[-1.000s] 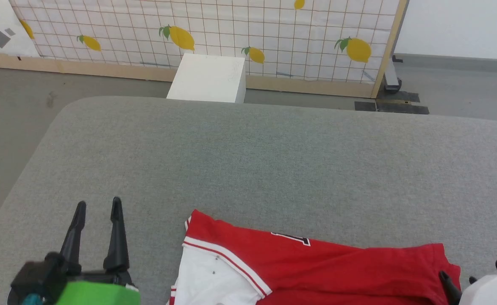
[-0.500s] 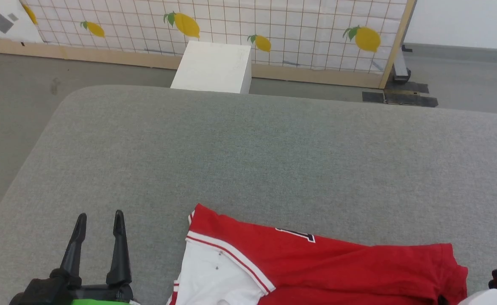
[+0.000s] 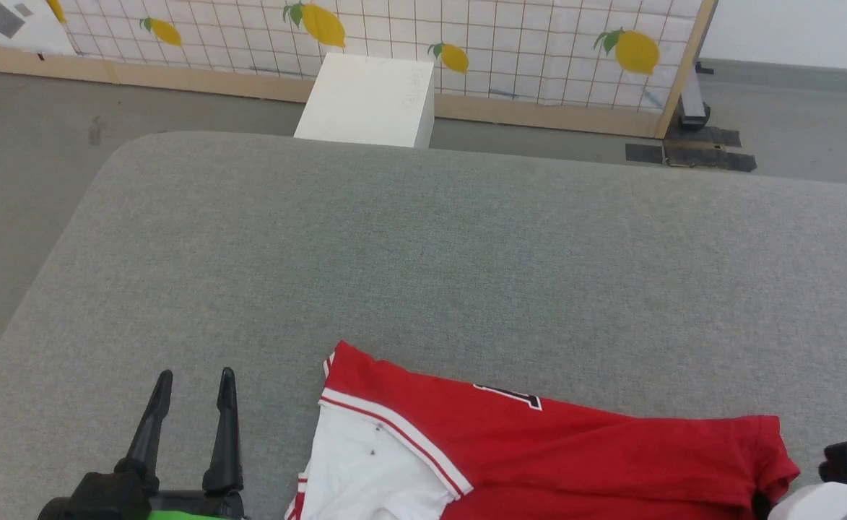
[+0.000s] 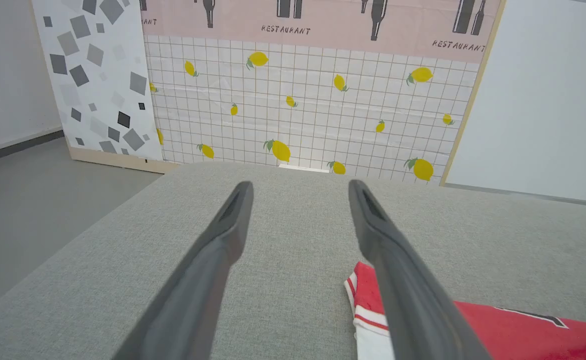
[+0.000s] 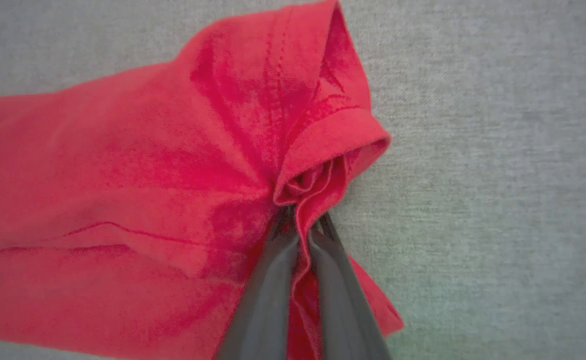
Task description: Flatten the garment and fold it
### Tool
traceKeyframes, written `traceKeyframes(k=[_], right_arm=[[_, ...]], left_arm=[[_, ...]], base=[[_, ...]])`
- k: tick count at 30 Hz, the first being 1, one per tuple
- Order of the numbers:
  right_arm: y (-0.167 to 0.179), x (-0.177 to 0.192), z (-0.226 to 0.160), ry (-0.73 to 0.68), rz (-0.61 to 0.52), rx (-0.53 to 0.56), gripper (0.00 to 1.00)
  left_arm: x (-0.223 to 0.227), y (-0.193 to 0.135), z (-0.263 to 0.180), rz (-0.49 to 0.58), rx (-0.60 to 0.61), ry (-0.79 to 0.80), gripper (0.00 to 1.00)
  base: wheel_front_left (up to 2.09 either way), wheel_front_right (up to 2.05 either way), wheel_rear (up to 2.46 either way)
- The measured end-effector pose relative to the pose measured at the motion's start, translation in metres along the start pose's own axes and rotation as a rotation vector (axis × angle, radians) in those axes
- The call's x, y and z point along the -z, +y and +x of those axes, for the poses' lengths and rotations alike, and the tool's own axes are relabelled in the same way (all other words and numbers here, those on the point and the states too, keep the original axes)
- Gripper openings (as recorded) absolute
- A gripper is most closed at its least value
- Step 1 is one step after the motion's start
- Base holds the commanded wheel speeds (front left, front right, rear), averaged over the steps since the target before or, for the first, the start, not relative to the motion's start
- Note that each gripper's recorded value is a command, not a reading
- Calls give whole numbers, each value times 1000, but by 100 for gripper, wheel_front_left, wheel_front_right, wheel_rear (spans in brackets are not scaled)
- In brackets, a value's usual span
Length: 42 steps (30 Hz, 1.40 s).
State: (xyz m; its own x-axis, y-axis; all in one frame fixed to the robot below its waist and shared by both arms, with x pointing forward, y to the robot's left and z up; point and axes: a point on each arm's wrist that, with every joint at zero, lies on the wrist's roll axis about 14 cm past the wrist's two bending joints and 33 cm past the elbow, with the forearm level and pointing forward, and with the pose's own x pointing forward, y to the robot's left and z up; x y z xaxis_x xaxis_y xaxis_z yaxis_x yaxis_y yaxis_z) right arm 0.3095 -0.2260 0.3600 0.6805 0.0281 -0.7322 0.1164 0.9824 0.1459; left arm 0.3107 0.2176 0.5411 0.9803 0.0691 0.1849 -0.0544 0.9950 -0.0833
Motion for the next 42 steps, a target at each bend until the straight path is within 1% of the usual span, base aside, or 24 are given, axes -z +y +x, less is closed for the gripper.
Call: traceKeyframes(k=[2, 4, 9, 12, 14, 17, 19, 24, 30, 33, 34, 37, 42], right_arm=[[-10, -5, -3, -22, 7, 23, 0], [-27, -15, -8, -48, 9, 64, 0], [-89, -36, -26, -98, 13, 218, 0], [-102, -40, -33, -104, 14, 249, 0], [-98, -42, -34, -109, 12, 237, 0], [-82, -48, -37, -129, 4, 189, 0], [-67, -52, -42, -140, -27, 149, 0], [-22, -50, -55, -136, -71, 20, 0], [51, -56, -69, -152, -104, -186, 0], [96, -56, -74, -142, -108, -315, 0], [105, -56, -75, -140, -106, -342, 0], [151, -56, -79, -120, -112, -480, 0], [199, -48, -79, -70, -148, -623, 0]], left_arm=[[0, -2, 0, -3, 5, -2, 100], [0, -4, 0, -7, 11, -1, 100], [-1, -9, 1, -24, 26, -7, 100], [-2, -10, 0, -32, 29, -12, 100], [-3, -10, 0, -35, 29, -16, 100], [-4, -10, -2, -43, 29, -21, 100], [-5, -11, -5, -47, 32, -23, 100], [-7, -14, -10, -71, 37, -32, 100], [-9, -13, -17, -84, 31, -38, 100], [-8, -8, -21, -84, 13, -34, 100], [-8, -8, -22, -84, 9, -33, 100], [-7, 0, -26, -81, -18, -30, 100], [-5, 8, -34, -79, -52, -22, 100]], base=[[0, 0, 0], [0, 0, 0], [0, 0, 0], [0, 0, 0], [0, 0, 0], [0, 0, 0], [0, 0, 0], [0, 0, 0], [0, 0, 0], [0, 0, 0], [0, 0, 0], [0, 0, 0], [0, 0, 0]])
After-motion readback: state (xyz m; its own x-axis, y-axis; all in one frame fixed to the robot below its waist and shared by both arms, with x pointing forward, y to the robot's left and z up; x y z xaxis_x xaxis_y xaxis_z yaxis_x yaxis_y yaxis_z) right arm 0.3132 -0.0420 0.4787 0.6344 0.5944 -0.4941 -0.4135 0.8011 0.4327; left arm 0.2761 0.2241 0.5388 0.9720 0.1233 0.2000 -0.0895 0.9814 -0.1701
